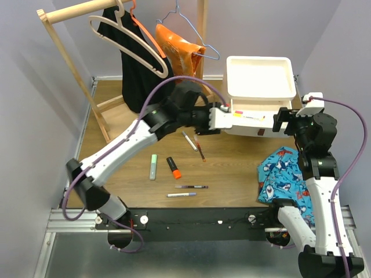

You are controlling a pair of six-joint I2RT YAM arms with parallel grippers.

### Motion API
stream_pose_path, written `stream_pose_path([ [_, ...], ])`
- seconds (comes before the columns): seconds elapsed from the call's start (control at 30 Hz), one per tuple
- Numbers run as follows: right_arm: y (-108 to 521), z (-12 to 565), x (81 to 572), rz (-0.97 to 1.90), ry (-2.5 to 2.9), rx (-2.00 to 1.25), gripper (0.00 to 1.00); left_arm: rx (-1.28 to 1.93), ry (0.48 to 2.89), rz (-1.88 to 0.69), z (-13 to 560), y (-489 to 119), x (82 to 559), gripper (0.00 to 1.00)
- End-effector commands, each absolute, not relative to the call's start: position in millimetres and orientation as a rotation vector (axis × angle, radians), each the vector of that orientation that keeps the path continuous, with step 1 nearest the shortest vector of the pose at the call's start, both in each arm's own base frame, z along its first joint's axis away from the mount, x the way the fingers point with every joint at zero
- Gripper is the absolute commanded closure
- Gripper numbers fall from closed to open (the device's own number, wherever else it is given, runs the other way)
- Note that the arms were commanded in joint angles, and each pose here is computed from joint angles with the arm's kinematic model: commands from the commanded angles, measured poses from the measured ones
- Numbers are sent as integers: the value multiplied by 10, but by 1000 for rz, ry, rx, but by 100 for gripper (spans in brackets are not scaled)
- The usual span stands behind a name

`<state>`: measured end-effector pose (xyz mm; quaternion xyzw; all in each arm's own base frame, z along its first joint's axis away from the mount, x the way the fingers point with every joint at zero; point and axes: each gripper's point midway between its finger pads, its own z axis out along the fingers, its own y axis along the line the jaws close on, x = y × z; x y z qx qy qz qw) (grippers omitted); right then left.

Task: Sort the stationery into containers
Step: Pick up the pen from the center of the board.

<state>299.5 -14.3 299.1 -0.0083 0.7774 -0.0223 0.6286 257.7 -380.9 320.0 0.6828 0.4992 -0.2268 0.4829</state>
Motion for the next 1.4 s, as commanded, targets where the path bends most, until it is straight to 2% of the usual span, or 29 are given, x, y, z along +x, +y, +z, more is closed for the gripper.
stream_pose_path([
  [0.0,-77,2882,2960,-5,1794,-34,2,1940,1482,-657,2335,-3131,2056,51],
  [0.1,-20,2813,2979,37,1802,-39,2,1988,1661,-736,1916,-2910,1794,52],
  [0.23,12,2780,3021,60,1809,-44,2,1955,1795,-693,1435,-2837,1706,49],
  [0.37,16,2786,3048,62,1818,-51,2,1917,1900,-636,1048,-2823,1696,52],
  [0.77,-11,2757,2981,47,1833,-37,3,1682,2129,-635,653,-3142,1553,54],
  [1.03,-52,2763,2964,19,1832,-32,3,1693,2187,-677,482,-3218,1428,57],
  [1.37,-59,2711,2944,11,1850,-37,3,1766,2225,-612,159,-3254,1316,62],
])
